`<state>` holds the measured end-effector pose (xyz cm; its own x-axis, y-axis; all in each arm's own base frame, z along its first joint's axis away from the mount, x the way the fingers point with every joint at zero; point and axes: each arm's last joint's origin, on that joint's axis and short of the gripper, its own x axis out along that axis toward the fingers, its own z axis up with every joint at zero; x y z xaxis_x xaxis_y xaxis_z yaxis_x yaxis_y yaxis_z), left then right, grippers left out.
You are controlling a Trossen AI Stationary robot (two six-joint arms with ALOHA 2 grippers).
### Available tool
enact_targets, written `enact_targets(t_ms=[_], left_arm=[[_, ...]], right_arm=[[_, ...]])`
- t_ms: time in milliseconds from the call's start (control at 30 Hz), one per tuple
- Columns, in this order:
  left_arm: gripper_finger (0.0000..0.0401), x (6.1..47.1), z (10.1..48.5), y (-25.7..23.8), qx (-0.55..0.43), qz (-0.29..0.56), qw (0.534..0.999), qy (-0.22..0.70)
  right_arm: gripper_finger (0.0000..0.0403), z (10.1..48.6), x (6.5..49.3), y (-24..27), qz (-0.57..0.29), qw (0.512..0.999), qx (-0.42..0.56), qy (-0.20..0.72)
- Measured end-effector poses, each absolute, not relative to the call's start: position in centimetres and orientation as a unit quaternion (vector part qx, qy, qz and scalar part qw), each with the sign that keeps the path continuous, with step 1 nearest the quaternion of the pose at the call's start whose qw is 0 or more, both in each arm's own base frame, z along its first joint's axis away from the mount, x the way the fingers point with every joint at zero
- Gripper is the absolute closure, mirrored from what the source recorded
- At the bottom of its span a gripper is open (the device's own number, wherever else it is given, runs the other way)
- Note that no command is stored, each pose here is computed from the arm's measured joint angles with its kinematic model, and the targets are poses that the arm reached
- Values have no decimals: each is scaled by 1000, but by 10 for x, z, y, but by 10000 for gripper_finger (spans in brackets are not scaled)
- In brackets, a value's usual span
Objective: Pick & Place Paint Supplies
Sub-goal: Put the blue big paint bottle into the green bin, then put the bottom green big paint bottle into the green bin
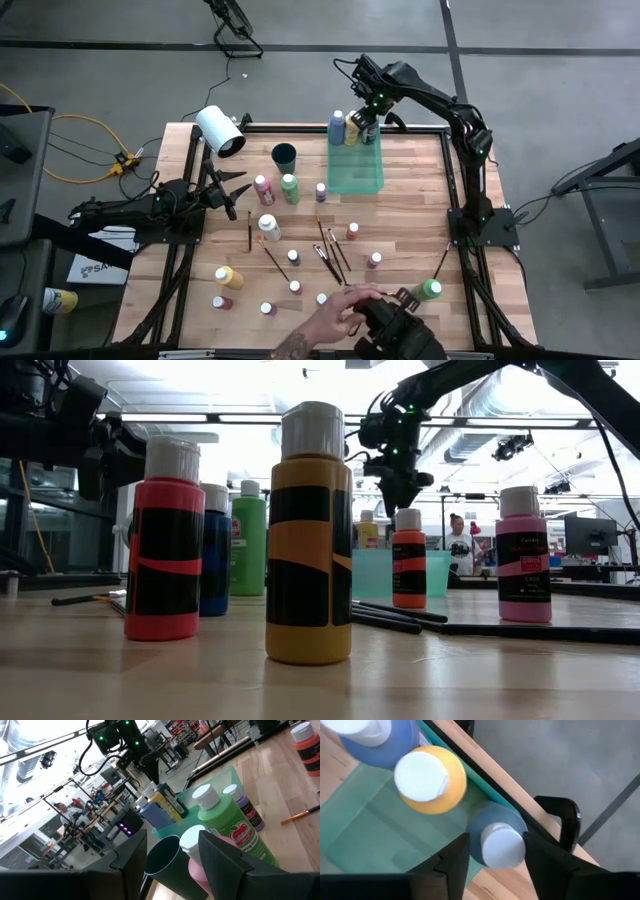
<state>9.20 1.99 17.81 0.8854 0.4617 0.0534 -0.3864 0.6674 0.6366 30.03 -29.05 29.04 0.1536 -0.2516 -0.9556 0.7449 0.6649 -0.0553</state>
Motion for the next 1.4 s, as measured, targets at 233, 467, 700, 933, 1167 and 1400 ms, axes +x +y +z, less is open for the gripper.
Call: enact_targets(t_ms=[233, 467, 700, 933, 1167, 1400], left_arm=[[228, 92, 178, 20, 335, 233, 911, 56], [228, 92, 178, 20, 335, 233, 911, 56], [228, 92, 178, 20, 335, 233, 911, 56], [228, 92, 178, 20, 335, 233, 911, 56], [228, 92, 178, 20, 335, 233, 911, 56], [228, 92, 178, 20, 335, 233, 911, 56]], right_arm=[[180, 291, 303, -291, -343, 734, 235, 536], [150, 303, 299, -287, -363, 735, 234, 523], [126, 329, 290, -266, -369, 736, 246, 511], [129, 362, 273, -199, -320, 713, 279, 558], [133, 370, 248, -117, -290, 712, 272, 579], [133, 358, 225, -46, -274, 701, 285, 593]])
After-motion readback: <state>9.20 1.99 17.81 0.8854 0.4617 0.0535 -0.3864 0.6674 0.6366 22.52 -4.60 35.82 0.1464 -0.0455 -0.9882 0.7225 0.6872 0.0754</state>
